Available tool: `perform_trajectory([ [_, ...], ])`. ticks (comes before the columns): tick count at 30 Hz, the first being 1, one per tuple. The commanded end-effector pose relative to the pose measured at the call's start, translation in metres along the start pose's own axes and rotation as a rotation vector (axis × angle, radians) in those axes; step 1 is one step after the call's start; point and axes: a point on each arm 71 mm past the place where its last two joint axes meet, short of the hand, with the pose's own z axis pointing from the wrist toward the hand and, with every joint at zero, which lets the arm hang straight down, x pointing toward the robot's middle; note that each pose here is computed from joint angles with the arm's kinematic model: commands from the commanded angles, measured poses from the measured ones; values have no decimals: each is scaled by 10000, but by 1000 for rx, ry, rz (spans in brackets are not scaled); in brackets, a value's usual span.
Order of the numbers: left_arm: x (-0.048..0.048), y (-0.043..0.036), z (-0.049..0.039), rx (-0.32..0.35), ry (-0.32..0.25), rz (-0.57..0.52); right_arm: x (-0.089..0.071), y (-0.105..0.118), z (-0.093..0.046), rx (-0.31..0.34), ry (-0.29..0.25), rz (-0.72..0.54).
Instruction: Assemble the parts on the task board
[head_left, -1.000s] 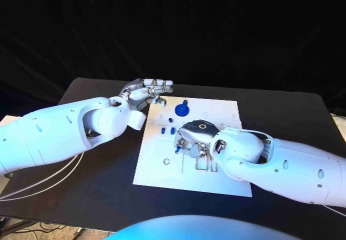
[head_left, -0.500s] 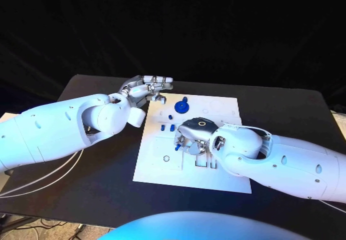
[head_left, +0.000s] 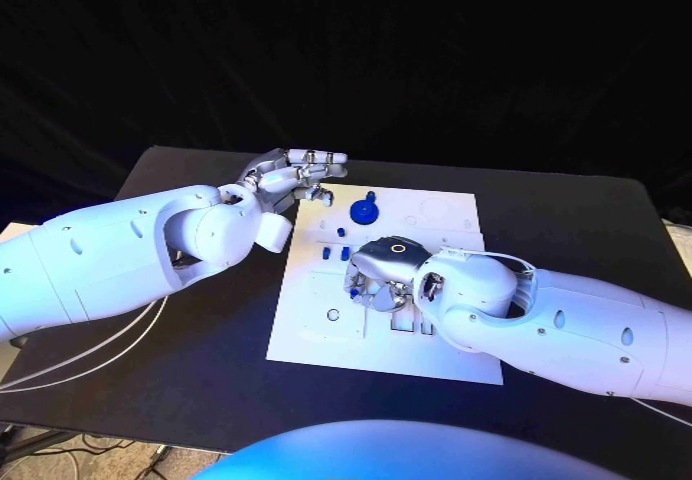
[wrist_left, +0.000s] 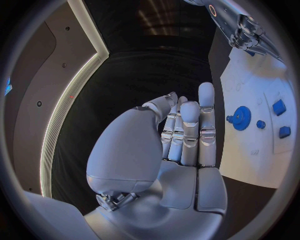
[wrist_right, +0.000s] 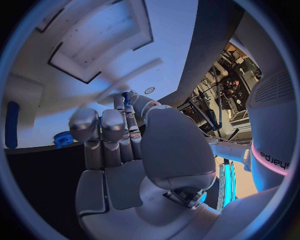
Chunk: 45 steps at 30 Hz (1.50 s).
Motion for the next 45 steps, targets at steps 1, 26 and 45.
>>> perform_trajectory([
  [1,35,-5,4,4,24,-1,72,6,-9,8,51,-7],
  [26,-13,-5,5,3,10,15,-239,-182,-359,21,-284,75],
  [45,6,-10,2,11,19,20,-460,-895,-888,241,-101,5],
])
